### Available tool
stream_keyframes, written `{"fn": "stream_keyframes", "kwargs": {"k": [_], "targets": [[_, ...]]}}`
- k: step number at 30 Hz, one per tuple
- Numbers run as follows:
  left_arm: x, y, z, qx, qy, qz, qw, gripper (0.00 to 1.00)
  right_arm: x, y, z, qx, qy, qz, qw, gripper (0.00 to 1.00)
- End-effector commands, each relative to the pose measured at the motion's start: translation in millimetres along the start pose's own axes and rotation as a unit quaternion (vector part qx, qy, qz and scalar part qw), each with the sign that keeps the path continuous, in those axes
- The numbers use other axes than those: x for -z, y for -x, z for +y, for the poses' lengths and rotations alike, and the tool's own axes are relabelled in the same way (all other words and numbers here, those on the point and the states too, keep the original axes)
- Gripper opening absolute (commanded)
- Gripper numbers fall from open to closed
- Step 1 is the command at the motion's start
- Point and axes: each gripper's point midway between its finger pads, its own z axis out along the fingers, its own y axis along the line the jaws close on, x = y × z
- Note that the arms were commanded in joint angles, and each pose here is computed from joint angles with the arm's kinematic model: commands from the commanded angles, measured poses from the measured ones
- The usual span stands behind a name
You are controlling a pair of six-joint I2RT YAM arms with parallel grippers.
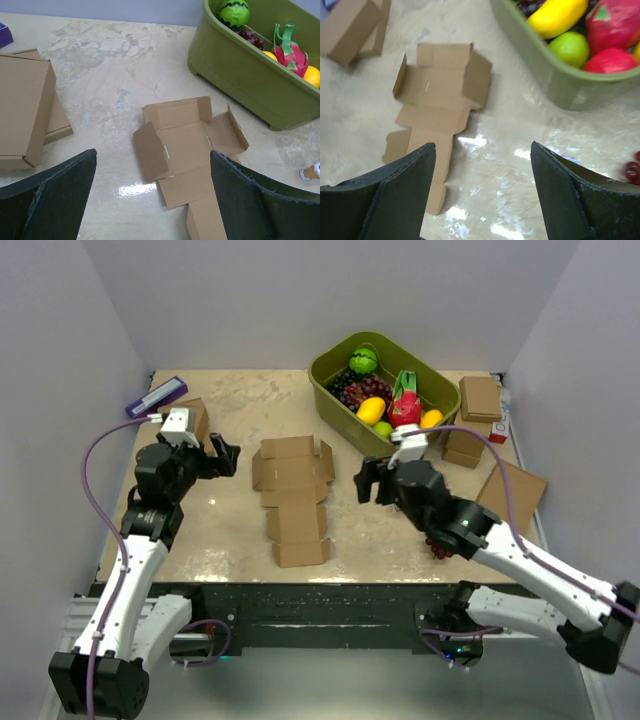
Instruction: Fold the paper box
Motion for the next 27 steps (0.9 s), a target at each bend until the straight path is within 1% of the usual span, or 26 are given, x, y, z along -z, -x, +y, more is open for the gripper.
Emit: {"fn": "stream_keyframes", "kwargs": {"k": [1, 2, 3, 4, 6, 9, 13, 15, 16, 17, 18, 20, 22, 23, 25, 26, 27], "targets": [[-4, 1, -13, -0.017, -0.044, -0.008, 0.999, 0.99, -6, -9, 35, 0.011, -0.022, 0.009, 1.000, 0.79], [-6, -1, -15, -0.016, -0.051, -0.004, 0.999, 0.99, -9, -14, 45, 0.013, -0.013, 0.014, 1.000, 0.80], [-7, -4, -18, -0.014, -0.062, 0.002, 0.998, 0.99, -18, -29, 59, 0.018, -0.007, 0.032, 0.999, 0.80], [-10, -8, -19, -0.009, -0.067, 0.011, 0.998, 0.98, -21, -30, 67, 0.014, -0.004, 0.034, 0.999, 0.80], [-14, -14, -21, -0.004, -0.074, 0.023, 0.997, 0.98, -39, -48, 77, 0.014, -0.016, 0.054, 0.998, 0.82], [-19, -23, -22, 0.002, -0.080, 0.043, 0.996, 0.98, -54, -47, 83, 0.015, -0.043, 0.054, 0.997, 0.85], [-26, -39, -25, 0.001, -0.087, 0.073, 0.994, 0.93, -84, -48, 90, 0.038, -0.089, 0.046, 0.994, 0.88], [-28, -45, -24, -0.001, -0.081, 0.086, 0.993, 0.93, -96, -54, 83, 0.057, -0.120, 0.049, 0.990, 0.89], [-29, -47, -24, -0.003, -0.079, 0.090, 0.993, 0.93, -101, -47, 86, 0.058, -0.129, 0.044, 0.989, 0.91], [-30, -49, -23, -0.005, -0.075, 0.094, 0.993, 0.92, -115, -63, 83, 0.078, -0.148, 0.062, 0.984, 0.91], [-30, -51, -19, -0.007, -0.065, 0.096, 0.993, 0.92, -122, -56, 79, 0.078, -0.163, 0.067, 0.981, 0.91], [-32, -55, -18, -0.013, -0.058, 0.104, 0.993, 0.90, -139, -72, 69, 0.099, -0.192, 0.086, 0.973, 0.90], [-33, -59, -16, -0.022, -0.047, 0.111, 0.992, 0.90, -151, -70, 66, 0.104, -0.205, 0.085, 0.969, 0.89], [-34, -61, -16, -0.025, -0.044, 0.115, 0.992, 0.89, -161, -81, 63, 0.120, -0.210, 0.095, 0.966, 0.89], [-37, -66, -13, -0.028, -0.036, 0.125, 0.991, 0.89, -174, -77, 59, 0.118, -0.223, 0.093, 0.963, 0.88], [-39, -67, -12, -0.028, -0.034, 0.128, 0.991, 0.89, -182, -88, 53, 0.129, -0.238, 0.102, 0.957, 0.87], [-42, -71, -11, -0.028, -0.032, 0.135, 0.990, 0.89, -187, -83, 48, 0.127, -0.247, 0.099, 0.956, 0.86]]}}
